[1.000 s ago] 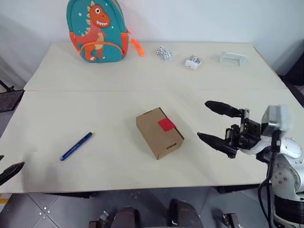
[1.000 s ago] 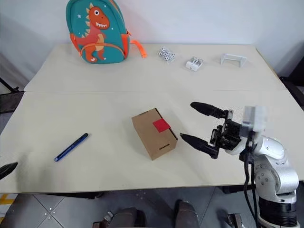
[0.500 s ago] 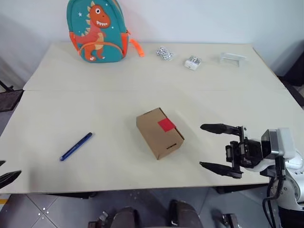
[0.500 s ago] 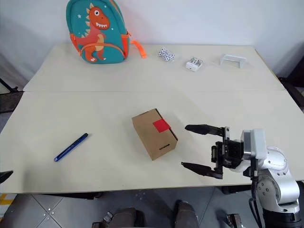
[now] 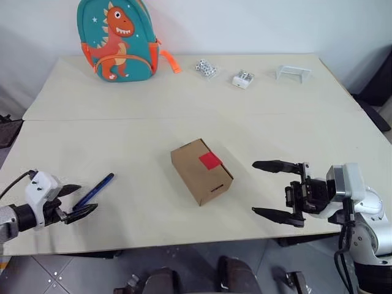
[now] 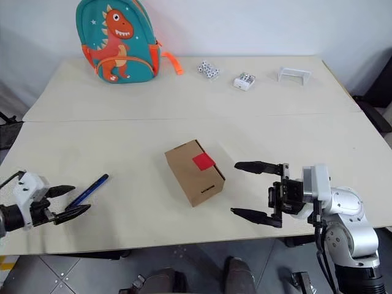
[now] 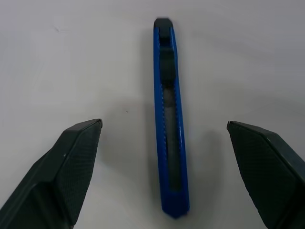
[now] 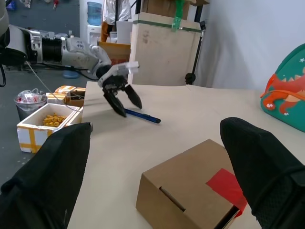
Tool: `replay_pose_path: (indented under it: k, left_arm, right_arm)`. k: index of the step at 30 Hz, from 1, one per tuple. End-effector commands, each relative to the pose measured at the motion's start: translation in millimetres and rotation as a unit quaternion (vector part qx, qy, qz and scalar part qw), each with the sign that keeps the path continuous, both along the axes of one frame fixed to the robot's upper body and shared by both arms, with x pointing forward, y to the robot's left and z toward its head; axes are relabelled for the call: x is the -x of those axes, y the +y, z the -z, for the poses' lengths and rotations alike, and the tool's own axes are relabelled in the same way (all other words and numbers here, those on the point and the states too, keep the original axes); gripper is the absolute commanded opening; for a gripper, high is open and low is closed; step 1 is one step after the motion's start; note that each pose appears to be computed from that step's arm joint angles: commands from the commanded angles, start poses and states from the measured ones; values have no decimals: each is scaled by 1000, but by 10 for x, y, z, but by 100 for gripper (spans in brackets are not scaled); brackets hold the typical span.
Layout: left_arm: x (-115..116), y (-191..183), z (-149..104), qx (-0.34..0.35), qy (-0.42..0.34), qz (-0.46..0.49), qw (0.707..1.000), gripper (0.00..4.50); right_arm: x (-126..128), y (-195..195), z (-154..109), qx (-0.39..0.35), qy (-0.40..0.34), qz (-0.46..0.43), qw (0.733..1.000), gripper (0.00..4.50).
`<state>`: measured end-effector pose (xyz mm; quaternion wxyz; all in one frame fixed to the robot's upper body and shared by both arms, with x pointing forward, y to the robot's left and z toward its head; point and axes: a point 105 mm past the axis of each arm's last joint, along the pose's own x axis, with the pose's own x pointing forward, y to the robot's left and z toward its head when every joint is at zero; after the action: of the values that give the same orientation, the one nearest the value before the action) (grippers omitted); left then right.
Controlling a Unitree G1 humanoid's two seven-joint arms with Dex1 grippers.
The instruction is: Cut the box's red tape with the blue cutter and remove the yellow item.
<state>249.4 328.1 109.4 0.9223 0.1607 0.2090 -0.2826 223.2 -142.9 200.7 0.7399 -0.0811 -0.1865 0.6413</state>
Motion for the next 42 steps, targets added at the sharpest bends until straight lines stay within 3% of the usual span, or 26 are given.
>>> replay_pose_path:
  k: [1,4,7,20,27,30,36,39,42]
  left_arm:
    - [-3,10,98,-2,17,-20,1000,446]
    - [22,-18,168,-2,32,-21,999,446]
    - [43,23,215,-1,43,-43,998,396]
    - [196,9,348,-4,72,-22,997,47]
    - [84,-108,122,-5,18,29,999,46]
    - [82,-338,-87,-23,-1,129,991,46]
    - [115,-1005,-307,-112,33,348,930,46]
    - [115,-1380,-229,-152,34,422,893,46]
    - [49,-1747,-103,-166,27,455,874,46]
  right_arm:
    - [36,30,-94,-1,-29,3,1000,450]
    - [41,33,-99,-2,-29,7,1000,450]
    - [49,38,-97,-1,-30,9,1000,450]
    - [-4,22,-100,1,-38,16,999,450]
    - [-37,-16,-83,3,-37,26,999,450]
    - [-64,-74,-90,11,-37,40,998,450]
    - [-218,-309,-50,66,-23,144,987,450]
    - [-278,-428,-76,60,4,212,975,450]
    - [-152,-439,-7,82,40,226,970,450]
